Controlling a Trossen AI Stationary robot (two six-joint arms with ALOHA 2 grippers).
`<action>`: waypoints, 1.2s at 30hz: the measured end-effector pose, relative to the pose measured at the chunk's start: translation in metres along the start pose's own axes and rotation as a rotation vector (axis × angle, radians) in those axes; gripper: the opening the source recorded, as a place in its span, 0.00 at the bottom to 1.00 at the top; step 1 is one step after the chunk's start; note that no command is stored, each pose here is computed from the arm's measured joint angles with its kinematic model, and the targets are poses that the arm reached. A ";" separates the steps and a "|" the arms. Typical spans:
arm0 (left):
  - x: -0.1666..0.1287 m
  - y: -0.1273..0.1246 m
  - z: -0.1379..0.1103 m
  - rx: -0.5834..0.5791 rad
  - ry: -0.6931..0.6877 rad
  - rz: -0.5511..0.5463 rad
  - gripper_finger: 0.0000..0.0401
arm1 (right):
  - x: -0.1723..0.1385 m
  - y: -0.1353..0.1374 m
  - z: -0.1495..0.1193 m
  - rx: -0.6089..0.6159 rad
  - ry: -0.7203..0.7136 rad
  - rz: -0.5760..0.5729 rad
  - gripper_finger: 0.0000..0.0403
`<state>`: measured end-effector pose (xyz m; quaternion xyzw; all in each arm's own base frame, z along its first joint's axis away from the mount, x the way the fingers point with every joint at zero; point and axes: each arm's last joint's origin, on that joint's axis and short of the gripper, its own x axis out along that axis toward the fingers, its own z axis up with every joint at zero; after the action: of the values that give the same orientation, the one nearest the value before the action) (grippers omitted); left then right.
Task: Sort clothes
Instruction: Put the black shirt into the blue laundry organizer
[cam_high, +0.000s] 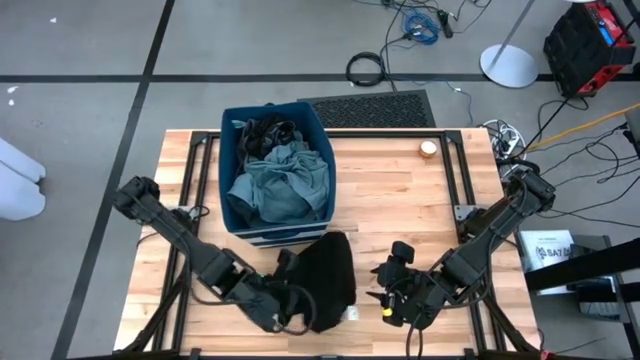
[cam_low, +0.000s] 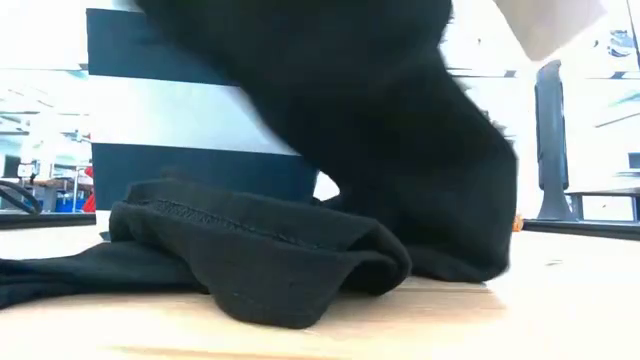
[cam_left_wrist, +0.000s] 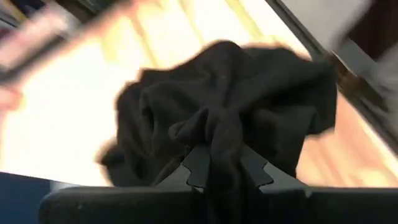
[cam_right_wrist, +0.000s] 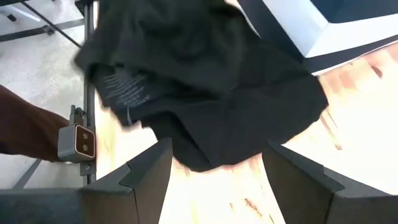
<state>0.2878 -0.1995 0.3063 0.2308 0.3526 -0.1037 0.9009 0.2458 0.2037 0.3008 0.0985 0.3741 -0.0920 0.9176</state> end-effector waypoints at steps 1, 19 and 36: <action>0.003 0.001 -0.003 -0.012 0.031 -0.051 0.09 | 0.000 0.000 0.000 0.000 0.000 0.000 0.59; 0.108 -0.003 -0.059 -0.019 0.469 -0.131 0.47 | -0.001 0.001 -0.001 0.004 0.004 0.007 0.59; 0.010 0.017 -0.016 -0.097 0.157 -0.313 0.48 | -0.001 0.001 -0.002 0.009 0.005 0.002 0.59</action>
<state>0.2912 -0.1774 0.2949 0.1367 0.4579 -0.2072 0.8536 0.2441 0.2051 0.3005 0.1035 0.3758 -0.0925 0.9163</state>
